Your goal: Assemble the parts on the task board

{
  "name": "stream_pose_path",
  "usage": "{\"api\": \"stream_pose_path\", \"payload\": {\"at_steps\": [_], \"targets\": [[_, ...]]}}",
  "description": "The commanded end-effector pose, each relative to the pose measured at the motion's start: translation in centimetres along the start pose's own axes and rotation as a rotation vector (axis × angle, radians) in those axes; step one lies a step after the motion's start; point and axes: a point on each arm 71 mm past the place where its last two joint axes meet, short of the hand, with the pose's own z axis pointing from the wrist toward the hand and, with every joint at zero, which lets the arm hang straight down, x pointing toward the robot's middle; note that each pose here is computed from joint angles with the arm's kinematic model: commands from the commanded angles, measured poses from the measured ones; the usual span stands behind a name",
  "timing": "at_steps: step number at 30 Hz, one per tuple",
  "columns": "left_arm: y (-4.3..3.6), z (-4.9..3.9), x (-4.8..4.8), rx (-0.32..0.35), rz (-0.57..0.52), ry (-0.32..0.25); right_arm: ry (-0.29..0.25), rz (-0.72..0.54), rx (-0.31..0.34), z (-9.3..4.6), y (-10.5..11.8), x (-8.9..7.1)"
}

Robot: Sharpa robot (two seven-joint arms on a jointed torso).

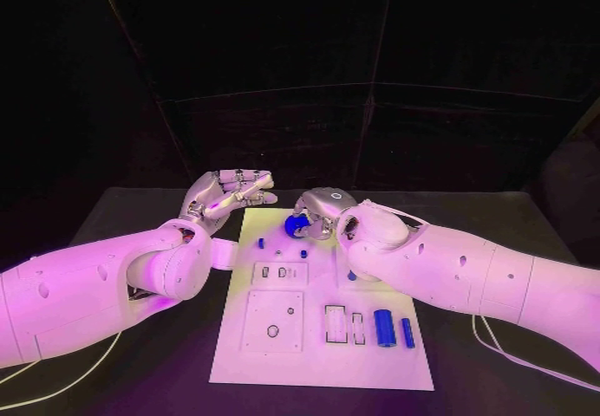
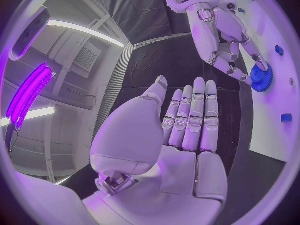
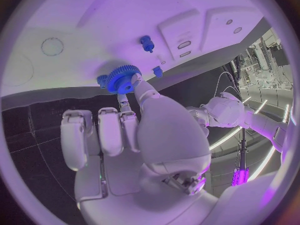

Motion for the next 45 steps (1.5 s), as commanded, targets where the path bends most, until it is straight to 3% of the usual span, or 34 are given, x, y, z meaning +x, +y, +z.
{"api": "stream_pose_path", "payload": {"at_steps": [1, 19, 35, 39, 45], "targets": [[-0.16, 0.06, 0.16, 0.011, -0.002, 0.013, 0.034, -0.015, -0.008, 0.1, 0.1, 0.3], [-0.15, 0.06, 0.10, 0.010, 0.000, 0.010, 0.050, -0.019, 0.015, 0.3, -0.3, 0.8], [-0.12, 0.06, 0.03, 0.006, 0.000, 0.010, 0.111, -0.009, 0.044, 0.2, -0.9, 1.2], [-0.12, 0.07, 0.03, 0.006, 0.000, 0.010, 0.075, 0.002, 0.049, 0.1, -1.0, 0.9], [-0.11, 0.08, -0.05, 0.005, 0.000, 0.010, -0.072, 0.051, 0.007, -0.4, -1.4, -0.3]]}}
